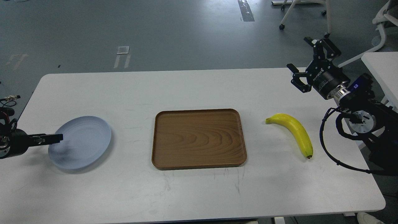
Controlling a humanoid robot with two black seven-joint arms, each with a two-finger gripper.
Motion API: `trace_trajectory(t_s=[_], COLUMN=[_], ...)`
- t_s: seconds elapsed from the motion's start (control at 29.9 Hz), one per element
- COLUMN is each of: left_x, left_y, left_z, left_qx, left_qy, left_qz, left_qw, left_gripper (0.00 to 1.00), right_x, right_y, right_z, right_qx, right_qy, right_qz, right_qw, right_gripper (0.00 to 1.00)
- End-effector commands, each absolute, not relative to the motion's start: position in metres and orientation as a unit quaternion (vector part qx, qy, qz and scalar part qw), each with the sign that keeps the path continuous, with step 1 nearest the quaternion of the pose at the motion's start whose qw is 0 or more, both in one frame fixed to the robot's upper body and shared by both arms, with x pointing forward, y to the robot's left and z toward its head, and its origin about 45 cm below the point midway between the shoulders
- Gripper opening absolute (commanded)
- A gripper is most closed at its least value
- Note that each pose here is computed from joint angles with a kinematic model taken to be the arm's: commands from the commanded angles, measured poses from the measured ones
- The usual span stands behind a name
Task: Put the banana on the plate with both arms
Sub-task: 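Lower the left gripper and grasp the rim of the light blue plate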
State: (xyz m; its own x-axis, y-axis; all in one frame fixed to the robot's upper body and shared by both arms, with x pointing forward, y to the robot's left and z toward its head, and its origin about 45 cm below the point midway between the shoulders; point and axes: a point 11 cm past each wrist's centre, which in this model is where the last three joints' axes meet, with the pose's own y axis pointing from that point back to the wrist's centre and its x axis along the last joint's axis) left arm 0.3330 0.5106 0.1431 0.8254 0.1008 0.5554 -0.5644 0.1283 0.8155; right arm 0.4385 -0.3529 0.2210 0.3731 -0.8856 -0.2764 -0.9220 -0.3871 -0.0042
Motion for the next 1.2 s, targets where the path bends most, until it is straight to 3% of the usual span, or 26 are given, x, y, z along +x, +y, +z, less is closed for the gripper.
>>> trace_trajectory(t_s=[0.0,0.37,0.44,0.5,0.54,0.6,0.7,0.8,0.9,1.17], left_x=[0.333,0.327,0.327,0.328,0.328,0.327,0.321,0.319,0.319,0.325], left_y=[0.511,0.512,0.512,0.512,0.512,0.512,0.513,0.516,0.517,0.516], left_z=[0.143,0.138,0.139,0.139,0.139,0.138,0.133,0.133,0.133,0.138], left_qx=[0.62,0.616,0.613,0.613,0.613,0.613,0.615,0.617,0.617,0.615], left_qy=[-0.187,-0.176,-0.175,-0.174,-0.174,-0.173,-0.167,-0.164,-0.164,-0.173], left_qz=[0.228,0.234,0.239,0.24,0.24,0.239,0.236,0.237,0.237,0.242], left_qw=[0.727,0.731,0.732,0.733,0.733,0.733,0.734,0.733,0.732,0.73], left_gripper=[0.73,0.72,0.66,0.5,0.5,0.33,0.3,0.19,0.0,0.0], right_x=[0.439,0.439,0.439,0.439,0.439,0.439,0.438,0.438,0.438,0.438], right_y=[-0.353,-0.353,-0.353,-0.353,-0.353,-0.353,-0.354,-0.354,-0.353,-0.353], right_z=[0.221,0.221,0.221,0.221,0.221,0.221,0.221,0.221,0.221,0.221], right_qx=[-0.825,-0.825,-0.825,-0.825,-0.825,-0.825,-0.824,-0.824,-0.824,-0.824], right_qy=[0.548,0.548,0.548,0.548,0.548,0.548,0.549,0.549,0.548,0.548], right_qz=[0.115,0.115,0.115,0.115,0.115,0.115,0.115,0.115,0.116,0.116], right_qw=[0.079,0.079,0.079,0.079,0.079,0.079,0.079,0.079,0.079,0.079], right_gripper=[1.0,1.0,1.0,1.0,1.0,1.0,1.0,1.0,1.0,1.0])
